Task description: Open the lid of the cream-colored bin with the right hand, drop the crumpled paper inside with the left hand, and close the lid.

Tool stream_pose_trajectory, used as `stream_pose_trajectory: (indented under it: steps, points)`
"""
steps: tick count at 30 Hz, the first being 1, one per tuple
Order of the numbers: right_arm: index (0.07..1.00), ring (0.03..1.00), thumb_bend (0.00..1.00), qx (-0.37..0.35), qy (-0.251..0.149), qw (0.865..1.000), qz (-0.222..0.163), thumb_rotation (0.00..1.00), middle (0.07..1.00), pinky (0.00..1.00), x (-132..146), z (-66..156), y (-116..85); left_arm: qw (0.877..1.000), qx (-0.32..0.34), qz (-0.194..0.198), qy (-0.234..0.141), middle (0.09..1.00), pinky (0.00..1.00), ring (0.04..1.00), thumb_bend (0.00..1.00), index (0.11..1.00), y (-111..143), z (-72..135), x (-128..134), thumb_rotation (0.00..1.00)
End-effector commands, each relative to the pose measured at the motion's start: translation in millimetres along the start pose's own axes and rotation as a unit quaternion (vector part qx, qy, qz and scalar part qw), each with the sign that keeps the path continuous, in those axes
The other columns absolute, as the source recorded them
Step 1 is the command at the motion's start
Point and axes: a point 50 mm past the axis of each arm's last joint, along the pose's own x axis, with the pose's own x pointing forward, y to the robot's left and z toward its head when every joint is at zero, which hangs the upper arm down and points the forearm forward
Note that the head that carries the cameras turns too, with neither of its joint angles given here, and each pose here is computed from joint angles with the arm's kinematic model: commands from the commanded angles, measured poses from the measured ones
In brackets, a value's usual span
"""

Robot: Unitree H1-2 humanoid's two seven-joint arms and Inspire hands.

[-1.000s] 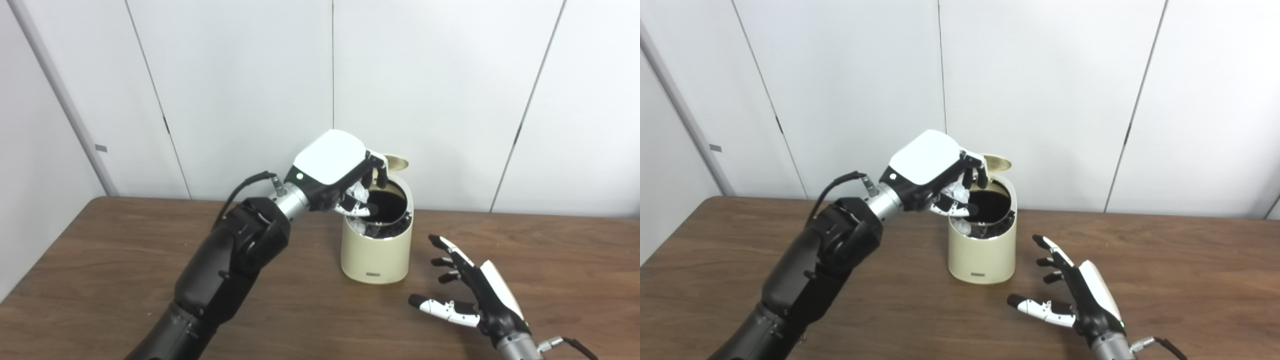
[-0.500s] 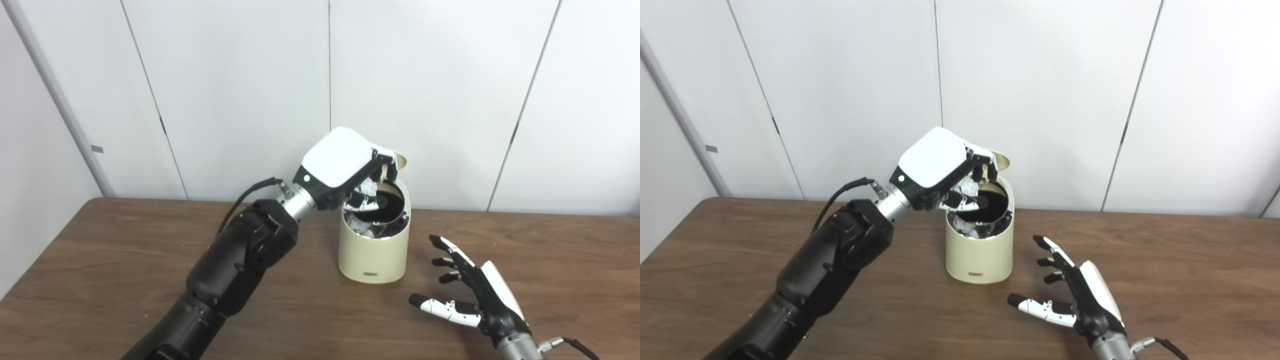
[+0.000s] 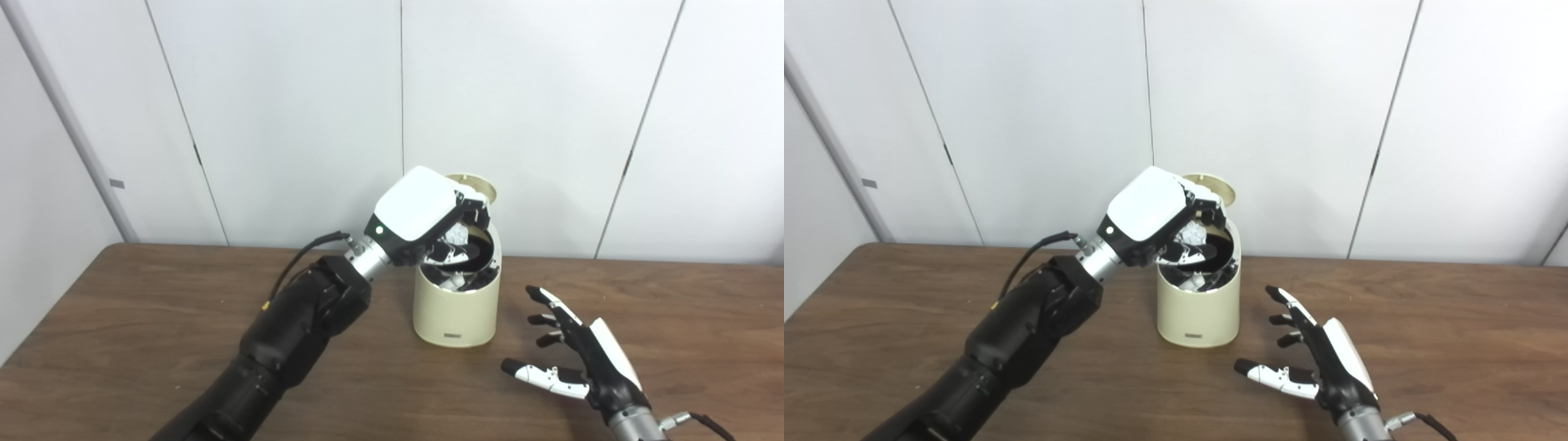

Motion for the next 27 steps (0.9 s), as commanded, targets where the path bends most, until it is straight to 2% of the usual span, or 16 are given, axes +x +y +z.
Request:
stream_pose_trajectory:
  steps: [1, 13, 17, 22, 23, 25, 27]
  points:
    - [0.900, 0.789, 0.63, -0.003, -0.041, 0.999, -0.022, 0.45, 0.911, 0.62, 6, 13, -9, 0.999, 0.003, 0.051, -0.017, 0.488, 0.38, 0.376, 0.50, 0.524, 22, -2, 21, 0.00]
    - [0.901, 0.790, 0.62, -0.001, -0.037, 0.999, -0.026, 0.46, 0.915, 0.62, 5, 14, -8, 0.999, -0.034, 0.021, 0.004, 0.489, 0.38, 0.374, 0.50, 0.529, 2, 1, 15, 0.00]
    - [0.898, 0.787, 0.62, 0.000, -0.039, 0.999, -0.027, 0.44, 0.914, 0.61, 4, 13, -8, 0.999, -0.030, 0.001, 0.018, 0.508, 0.42, 0.411, 0.50, 0.512, 3, 1, 14, 0.00]
    - [0.898, 0.783, 0.62, 0.000, -0.036, 0.999, -0.028, 0.47, 0.913, 0.61, 3, 14, -8, 0.999, -0.032, -0.002, 0.020, 0.516, 0.45, 0.437, 0.50, 0.496, 6, 1, 13, 0.00]
    - [0.898, 0.783, 0.62, 0.001, -0.036, 0.999, -0.028, 0.46, 0.913, 0.61, 3, 14, -8, 0.999, -0.030, -0.001, 0.019, 0.511, 0.46, 0.499, 0.51, 0.491, 7, 1, 13, 0.00]
    - [0.897, 0.780, 0.62, 0.002, -0.038, 0.999, -0.028, 0.46, 0.912, 0.60, 4, 14, -7, 0.999, -0.028, -0.001, 0.020, 0.504, 0.47, 0.558, 0.52, 0.491, 7, 1, 13, 0.00]
    - [0.896, 0.780, 0.62, 0.002, -0.037, 0.999, -0.028, 0.46, 0.911, 0.60, 4, 14, -7, 0.999, -0.028, -0.003, 0.022, 0.590, 0.49, 0.573, 0.52, 0.495, 8, 1, 12, 0.04]
